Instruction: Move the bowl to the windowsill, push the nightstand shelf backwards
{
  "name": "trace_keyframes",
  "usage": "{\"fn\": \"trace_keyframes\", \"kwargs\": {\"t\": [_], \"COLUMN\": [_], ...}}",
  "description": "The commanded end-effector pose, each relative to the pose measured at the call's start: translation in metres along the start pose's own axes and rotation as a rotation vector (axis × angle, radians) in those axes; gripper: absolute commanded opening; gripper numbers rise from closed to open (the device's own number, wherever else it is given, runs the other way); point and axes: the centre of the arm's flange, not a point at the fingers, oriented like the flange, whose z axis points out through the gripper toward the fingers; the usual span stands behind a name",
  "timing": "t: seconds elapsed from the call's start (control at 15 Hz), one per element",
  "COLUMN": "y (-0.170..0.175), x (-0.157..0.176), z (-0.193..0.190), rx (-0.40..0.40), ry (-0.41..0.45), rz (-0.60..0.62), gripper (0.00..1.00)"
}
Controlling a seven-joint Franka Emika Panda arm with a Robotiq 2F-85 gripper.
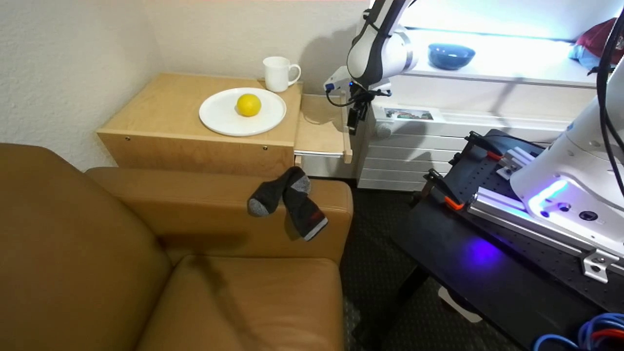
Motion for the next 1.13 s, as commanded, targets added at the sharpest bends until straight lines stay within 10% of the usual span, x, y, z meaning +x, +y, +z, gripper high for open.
{"fn": "trace_keyframes", "kwargs": {"t": [0.0,1.07], "y": [0.036,-0.007], "x": [-0.049,0.011], "z": [-0.033,-0.007], "rx": [0.069,-0.037], "ry": [-0.037,0.028], "rz": [-0.103,-0.121], "gripper": [1.0,1.0]}}
